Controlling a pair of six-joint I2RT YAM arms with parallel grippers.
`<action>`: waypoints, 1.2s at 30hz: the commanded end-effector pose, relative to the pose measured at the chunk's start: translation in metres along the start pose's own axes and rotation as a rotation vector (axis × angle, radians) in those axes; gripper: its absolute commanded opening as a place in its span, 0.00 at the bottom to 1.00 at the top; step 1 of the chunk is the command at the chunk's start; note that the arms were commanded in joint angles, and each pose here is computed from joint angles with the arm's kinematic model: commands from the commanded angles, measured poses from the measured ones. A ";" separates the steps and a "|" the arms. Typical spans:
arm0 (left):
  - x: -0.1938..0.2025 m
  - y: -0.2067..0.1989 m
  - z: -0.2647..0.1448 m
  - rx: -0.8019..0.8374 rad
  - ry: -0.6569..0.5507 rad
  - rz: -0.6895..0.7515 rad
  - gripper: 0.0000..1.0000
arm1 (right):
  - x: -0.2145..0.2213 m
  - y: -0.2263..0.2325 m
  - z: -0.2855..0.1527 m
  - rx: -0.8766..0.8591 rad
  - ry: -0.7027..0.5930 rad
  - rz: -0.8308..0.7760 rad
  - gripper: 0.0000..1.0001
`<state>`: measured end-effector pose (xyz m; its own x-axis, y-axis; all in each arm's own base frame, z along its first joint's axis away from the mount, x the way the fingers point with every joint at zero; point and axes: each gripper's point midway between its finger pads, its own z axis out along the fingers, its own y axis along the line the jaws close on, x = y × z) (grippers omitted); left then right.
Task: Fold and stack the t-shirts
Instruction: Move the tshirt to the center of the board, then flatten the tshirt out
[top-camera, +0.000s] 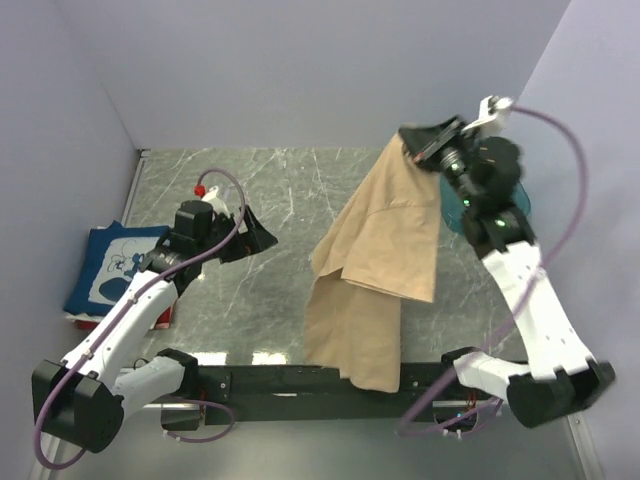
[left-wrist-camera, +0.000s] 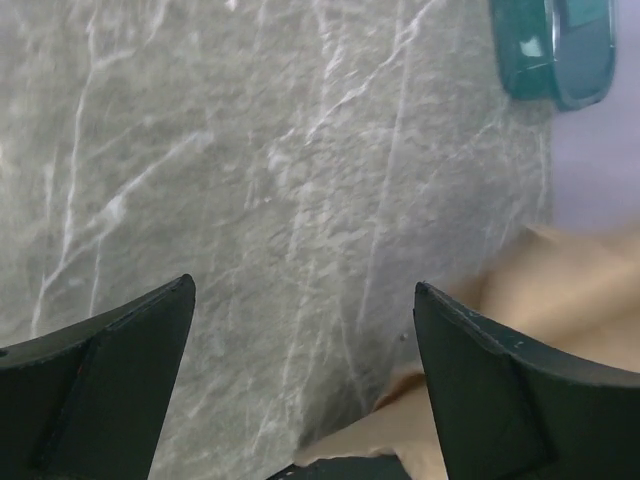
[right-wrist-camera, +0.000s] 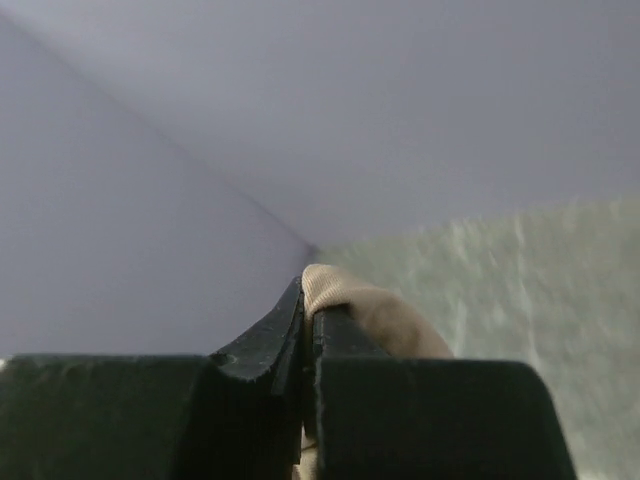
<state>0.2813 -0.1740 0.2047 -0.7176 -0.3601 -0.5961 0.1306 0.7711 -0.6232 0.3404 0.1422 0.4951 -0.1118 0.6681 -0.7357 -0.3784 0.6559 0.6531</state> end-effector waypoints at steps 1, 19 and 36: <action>0.010 0.013 0.000 -0.021 -0.028 -0.055 0.95 | 0.053 -0.072 0.019 0.083 0.116 0.094 0.06; 0.185 0.033 0.031 -0.080 0.216 -0.042 0.60 | 0.249 -0.221 -0.084 0.505 0.478 0.021 0.54; 0.286 0.025 0.047 -0.368 0.387 0.300 0.45 | 0.251 -0.235 -0.118 0.553 0.479 -0.047 0.53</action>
<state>0.1139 -0.3083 0.0245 -0.8949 0.0257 -0.4456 0.2191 0.8951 -0.3883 0.2876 0.1190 0.1224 -0.5847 0.5007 -0.6383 0.1268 0.8336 0.5377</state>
